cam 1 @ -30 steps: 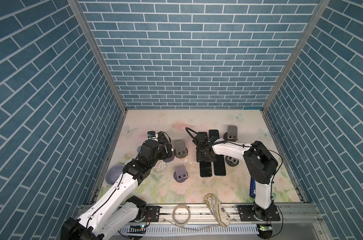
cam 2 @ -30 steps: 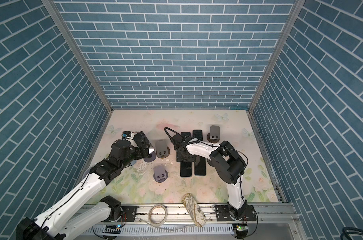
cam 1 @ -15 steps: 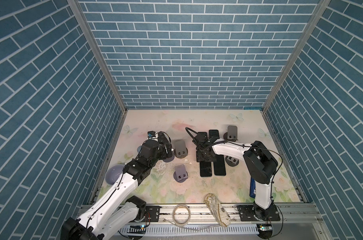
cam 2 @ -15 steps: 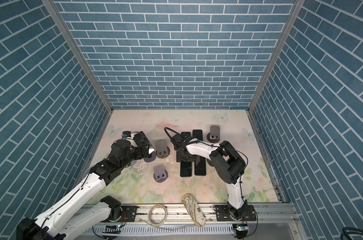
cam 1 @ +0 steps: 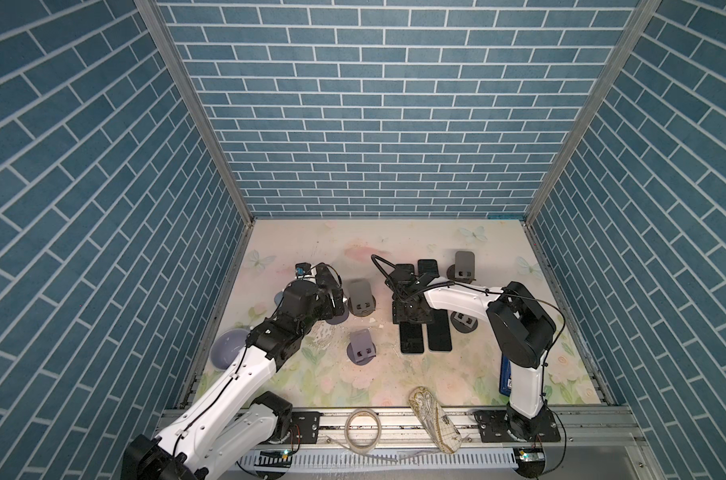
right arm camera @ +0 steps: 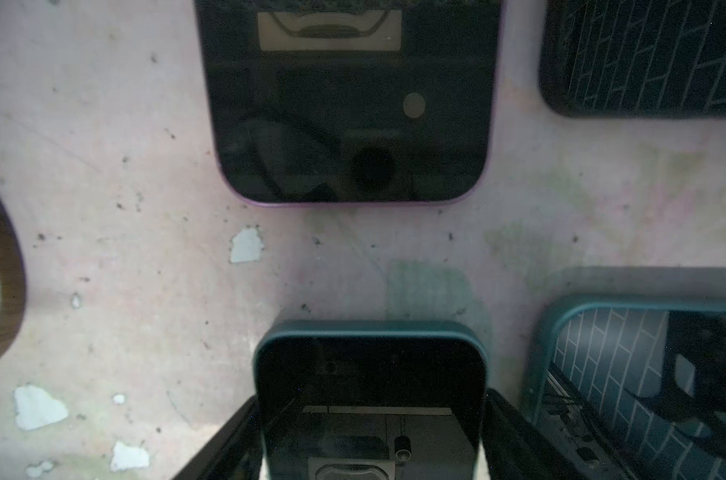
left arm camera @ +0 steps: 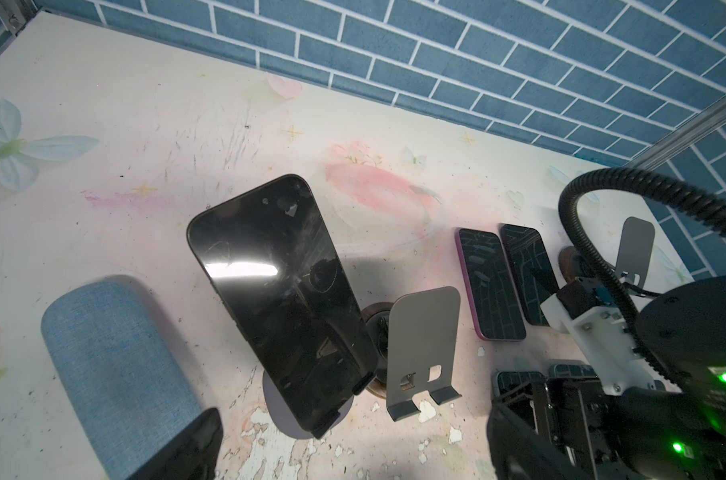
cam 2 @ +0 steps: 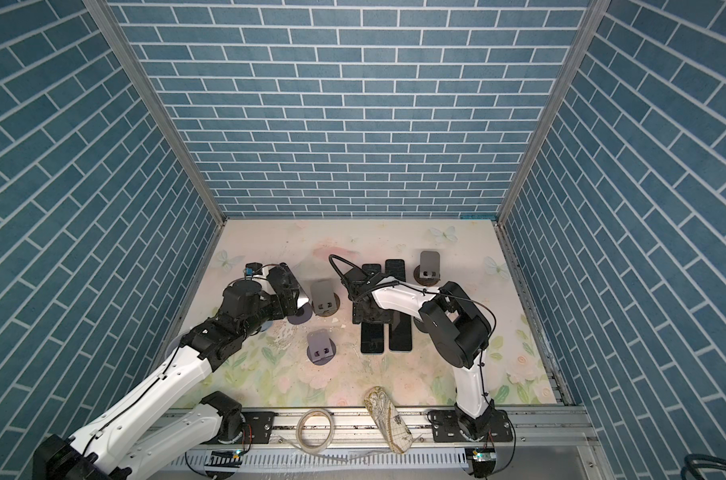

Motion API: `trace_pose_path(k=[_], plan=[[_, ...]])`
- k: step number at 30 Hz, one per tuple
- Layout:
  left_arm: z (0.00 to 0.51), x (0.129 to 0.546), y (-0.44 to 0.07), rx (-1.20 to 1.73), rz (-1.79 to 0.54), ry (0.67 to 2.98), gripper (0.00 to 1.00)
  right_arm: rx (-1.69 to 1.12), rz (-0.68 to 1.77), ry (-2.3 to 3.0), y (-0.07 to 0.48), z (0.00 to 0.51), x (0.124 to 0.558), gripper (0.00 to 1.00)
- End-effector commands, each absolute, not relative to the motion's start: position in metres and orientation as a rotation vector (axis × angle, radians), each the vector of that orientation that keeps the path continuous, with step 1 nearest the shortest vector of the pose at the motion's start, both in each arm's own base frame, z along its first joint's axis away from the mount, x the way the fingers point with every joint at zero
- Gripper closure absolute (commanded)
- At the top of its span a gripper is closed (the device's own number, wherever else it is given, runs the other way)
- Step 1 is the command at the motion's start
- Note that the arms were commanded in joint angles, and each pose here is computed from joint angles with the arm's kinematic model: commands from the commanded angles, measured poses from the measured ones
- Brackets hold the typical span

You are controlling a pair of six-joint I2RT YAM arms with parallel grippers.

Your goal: Remove the phone from the phone stand

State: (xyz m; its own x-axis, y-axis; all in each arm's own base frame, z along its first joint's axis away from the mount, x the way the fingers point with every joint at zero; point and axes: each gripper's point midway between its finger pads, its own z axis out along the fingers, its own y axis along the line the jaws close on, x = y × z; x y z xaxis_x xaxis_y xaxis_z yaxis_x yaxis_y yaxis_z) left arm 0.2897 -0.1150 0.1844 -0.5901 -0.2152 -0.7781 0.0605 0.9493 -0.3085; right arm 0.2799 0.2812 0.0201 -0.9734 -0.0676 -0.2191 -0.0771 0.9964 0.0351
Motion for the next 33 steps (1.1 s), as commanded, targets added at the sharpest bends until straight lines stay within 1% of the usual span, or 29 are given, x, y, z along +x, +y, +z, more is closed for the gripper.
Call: trace_pose_path(k=[1, 6, 12, 20, 27, 33], plan=[[0.181, 0.288, -0.113, -0.096, -0.361, 2.170, 0.00, -0.056, -0.006, 2.945, 0.274, 0.015, 0.280, 0.20], [0.178, 0.287, -0.111, -0.097, -0.347, 2.177, 0.00, -0.081, 0.037, 2.913, 0.280, 0.024, 0.284, 0.19], [0.177, 0.287, -0.109, -0.097, -0.329, 2.182, 0.00, -0.132, 0.114, 2.824, 0.288, 0.052, 0.295, 0.18], [0.175, 0.284, -0.105, -0.109, -0.314, 2.179, 0.00, -0.292, 0.082, 2.692, 0.296, 0.087, 0.304, 0.16], [0.174, 0.280, -0.092, -0.149, -0.250, 2.191, 0.00, -0.488, 0.136, 2.549, 0.327, 0.112, 0.294, 0.15], [0.173, 0.276, -0.081, -0.202, -0.198, 2.195, 0.00, -0.617, 0.265, 2.404, 0.356, 0.137, 0.277, 0.15]])
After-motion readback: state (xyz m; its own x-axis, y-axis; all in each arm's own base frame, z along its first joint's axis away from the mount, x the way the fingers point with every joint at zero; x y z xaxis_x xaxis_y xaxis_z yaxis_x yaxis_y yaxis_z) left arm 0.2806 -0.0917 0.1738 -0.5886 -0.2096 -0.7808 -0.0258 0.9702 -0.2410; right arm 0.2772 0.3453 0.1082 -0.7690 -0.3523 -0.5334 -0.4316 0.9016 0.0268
